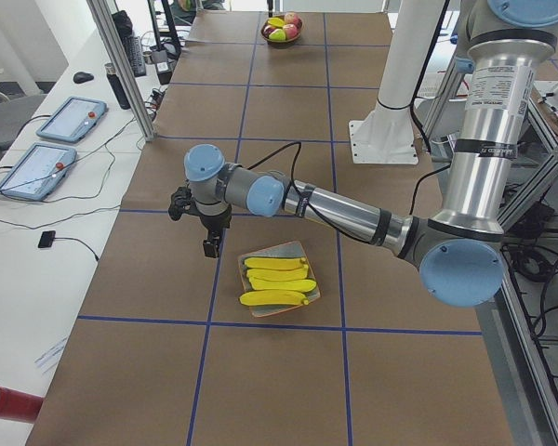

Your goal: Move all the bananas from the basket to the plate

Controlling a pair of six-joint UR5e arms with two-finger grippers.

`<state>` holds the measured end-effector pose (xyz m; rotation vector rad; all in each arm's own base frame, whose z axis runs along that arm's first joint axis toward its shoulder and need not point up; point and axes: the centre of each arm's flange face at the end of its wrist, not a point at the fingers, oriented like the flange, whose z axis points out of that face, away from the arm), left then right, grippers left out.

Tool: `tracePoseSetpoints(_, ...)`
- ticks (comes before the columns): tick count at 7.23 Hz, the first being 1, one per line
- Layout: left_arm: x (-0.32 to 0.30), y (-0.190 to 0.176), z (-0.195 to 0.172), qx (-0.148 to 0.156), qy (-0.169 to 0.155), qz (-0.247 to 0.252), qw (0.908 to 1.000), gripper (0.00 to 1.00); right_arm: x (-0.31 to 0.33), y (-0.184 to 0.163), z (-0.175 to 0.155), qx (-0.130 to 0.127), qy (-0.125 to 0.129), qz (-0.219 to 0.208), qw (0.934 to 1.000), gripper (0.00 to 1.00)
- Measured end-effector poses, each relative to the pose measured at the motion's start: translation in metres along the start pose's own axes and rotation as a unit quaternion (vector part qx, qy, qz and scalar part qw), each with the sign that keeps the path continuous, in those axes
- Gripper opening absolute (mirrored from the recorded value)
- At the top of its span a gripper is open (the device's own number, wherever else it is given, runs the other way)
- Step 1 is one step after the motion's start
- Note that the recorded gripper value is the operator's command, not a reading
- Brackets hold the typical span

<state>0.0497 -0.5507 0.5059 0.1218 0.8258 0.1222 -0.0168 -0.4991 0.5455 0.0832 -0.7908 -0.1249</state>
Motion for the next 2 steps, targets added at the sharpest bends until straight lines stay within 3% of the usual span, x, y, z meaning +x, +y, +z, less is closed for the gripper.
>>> tracePoseSetpoints(2, 0.0006, 0.0001, -0.0007, 0.001, 0.000, 0.001, 1.0000, 1.00, -0.0005, -0.0004, -0.0005, 0.001, 0.000, -0.003, 1.0000, 1.00)
